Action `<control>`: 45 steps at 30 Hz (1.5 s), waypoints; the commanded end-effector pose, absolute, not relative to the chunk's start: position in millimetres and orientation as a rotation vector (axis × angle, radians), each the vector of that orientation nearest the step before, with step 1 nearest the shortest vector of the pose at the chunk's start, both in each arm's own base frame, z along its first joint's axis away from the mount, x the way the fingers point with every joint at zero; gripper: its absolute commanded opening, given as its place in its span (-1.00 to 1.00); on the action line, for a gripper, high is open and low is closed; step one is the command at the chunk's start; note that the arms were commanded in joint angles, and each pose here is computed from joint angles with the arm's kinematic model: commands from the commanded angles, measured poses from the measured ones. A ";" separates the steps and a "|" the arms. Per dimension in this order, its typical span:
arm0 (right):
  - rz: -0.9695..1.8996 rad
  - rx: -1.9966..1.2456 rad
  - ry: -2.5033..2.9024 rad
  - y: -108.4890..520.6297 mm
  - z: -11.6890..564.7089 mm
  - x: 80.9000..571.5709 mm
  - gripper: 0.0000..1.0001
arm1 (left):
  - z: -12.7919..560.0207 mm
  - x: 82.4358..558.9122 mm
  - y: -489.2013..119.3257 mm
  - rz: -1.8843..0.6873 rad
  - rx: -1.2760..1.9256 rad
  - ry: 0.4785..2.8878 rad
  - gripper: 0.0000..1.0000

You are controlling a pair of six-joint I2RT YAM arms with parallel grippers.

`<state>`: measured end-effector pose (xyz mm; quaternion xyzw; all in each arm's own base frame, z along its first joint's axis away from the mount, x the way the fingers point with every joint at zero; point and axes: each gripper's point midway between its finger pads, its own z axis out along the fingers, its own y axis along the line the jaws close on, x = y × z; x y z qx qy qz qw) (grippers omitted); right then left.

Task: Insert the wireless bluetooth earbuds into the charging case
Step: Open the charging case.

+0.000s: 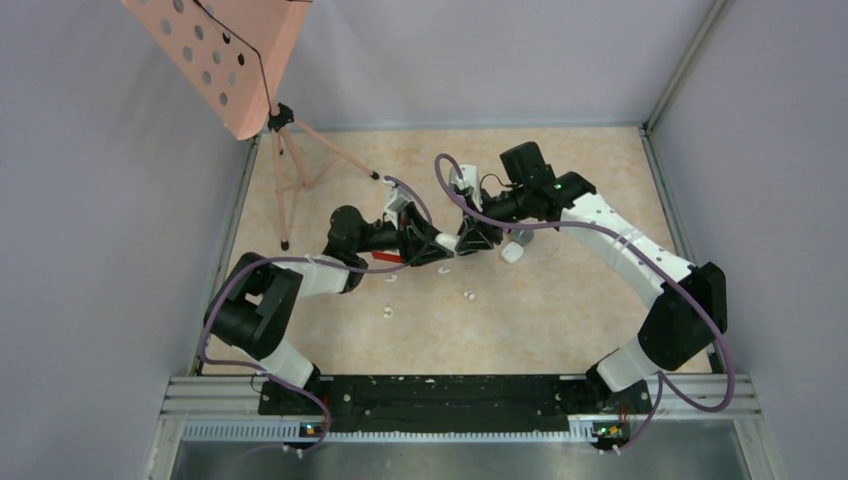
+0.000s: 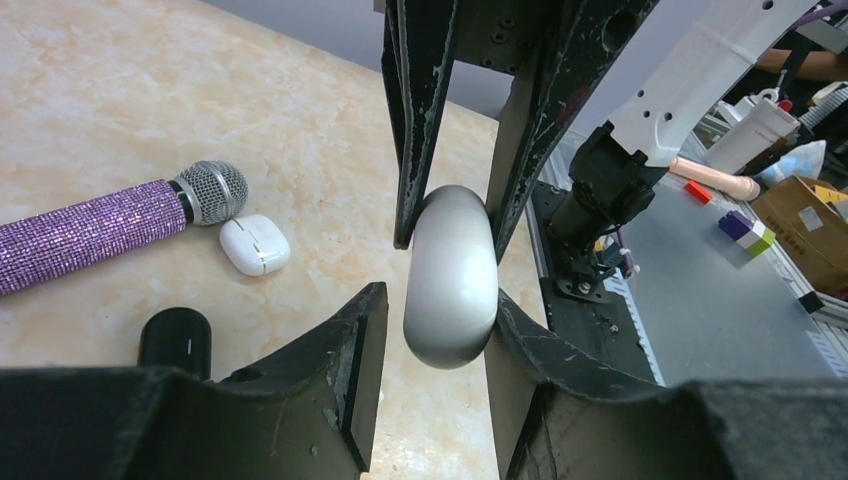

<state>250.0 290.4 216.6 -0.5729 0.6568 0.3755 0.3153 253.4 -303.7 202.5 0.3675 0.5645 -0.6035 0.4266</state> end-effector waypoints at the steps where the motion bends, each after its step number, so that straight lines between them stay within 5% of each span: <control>1: 0.975 -1.539 1.636 297.3 233.8 241.4 -0.58 | 224.4 258.6 -309.6 -1.496 0.919 1.326 -0.10; 5: 0.977 -1.534 1.635 298.8 235.4 242.0 -0.59 | 225.8 253.9 -311.0 -1.500 0.942 1.302 -0.18; 10: 0.970 -1.525 1.647 298.7 235.2 244.1 -0.56 | 223.6 248.9 -312.1 -1.501 0.982 1.280 -0.75; 13: 0.943 -1.503 1.683 297.7 233.6 250.3 -0.38 | 220.5 245.7 -313.1 -1.494 1.011 1.261 -1.00; 18: 0.982 -1.430 1.740 296.8 237.9 260.6 -0.16 | 216.1 240.6 -313.2 -1.469 1.057 1.218 -1.00; 45: 1.087 -1.339 1.711 288.4 270.8 271.7 -0.09 | 206.0 241.3 -315.5 -1.476 1.049 1.247 -1.00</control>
